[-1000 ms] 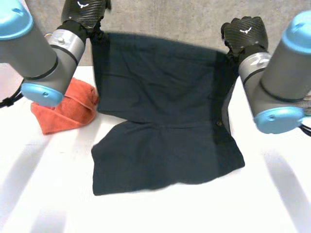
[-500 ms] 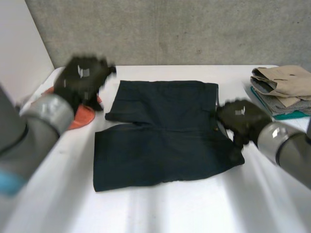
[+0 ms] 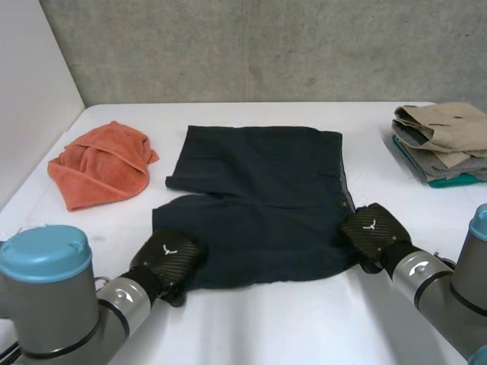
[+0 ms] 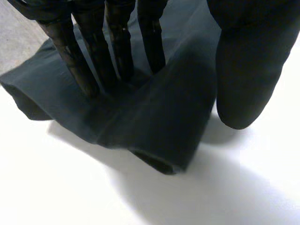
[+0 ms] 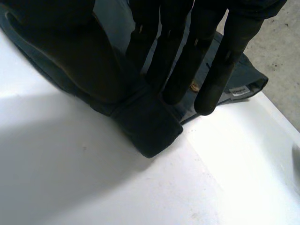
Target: Fold the laundry.
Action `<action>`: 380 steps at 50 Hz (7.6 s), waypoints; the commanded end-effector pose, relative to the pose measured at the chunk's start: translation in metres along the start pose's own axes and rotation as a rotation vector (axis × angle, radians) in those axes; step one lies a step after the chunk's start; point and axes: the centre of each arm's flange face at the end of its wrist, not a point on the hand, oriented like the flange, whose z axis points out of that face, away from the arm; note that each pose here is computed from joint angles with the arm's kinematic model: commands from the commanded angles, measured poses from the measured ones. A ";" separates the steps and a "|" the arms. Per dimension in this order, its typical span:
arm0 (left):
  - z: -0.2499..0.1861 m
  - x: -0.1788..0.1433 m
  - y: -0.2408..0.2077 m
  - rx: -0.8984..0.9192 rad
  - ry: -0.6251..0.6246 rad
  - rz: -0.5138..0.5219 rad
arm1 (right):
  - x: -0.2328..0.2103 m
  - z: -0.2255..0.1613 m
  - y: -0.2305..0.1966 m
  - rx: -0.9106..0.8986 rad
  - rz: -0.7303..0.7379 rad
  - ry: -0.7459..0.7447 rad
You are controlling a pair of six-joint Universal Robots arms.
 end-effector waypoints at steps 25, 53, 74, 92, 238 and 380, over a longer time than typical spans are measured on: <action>-0.135 0.004 -0.054 -0.151 0.094 -0.001 | 0.022 -0.123 -0.060 -0.311 -0.194 -0.134; 0.126 -0.072 -0.120 0.258 -0.294 0.207 | 0.061 0.096 -0.081 0.145 -0.196 0.313; 0.046 -0.049 -0.127 0.253 -0.268 0.202 | 0.036 0.021 -0.052 -0.111 0.136 0.103; 0.042 -0.045 -0.125 0.334 -0.267 0.216 | 0.075 0.034 -0.040 0.052 0.204 0.203; -0.008 -0.057 -0.106 0.238 -0.264 0.264 | -0.014 0.027 -0.135 0.350 -0.518 0.095; 0.011 0.005 -0.217 0.477 0.374 -0.063 | -0.053 0.101 -0.064 0.326 0.074 0.081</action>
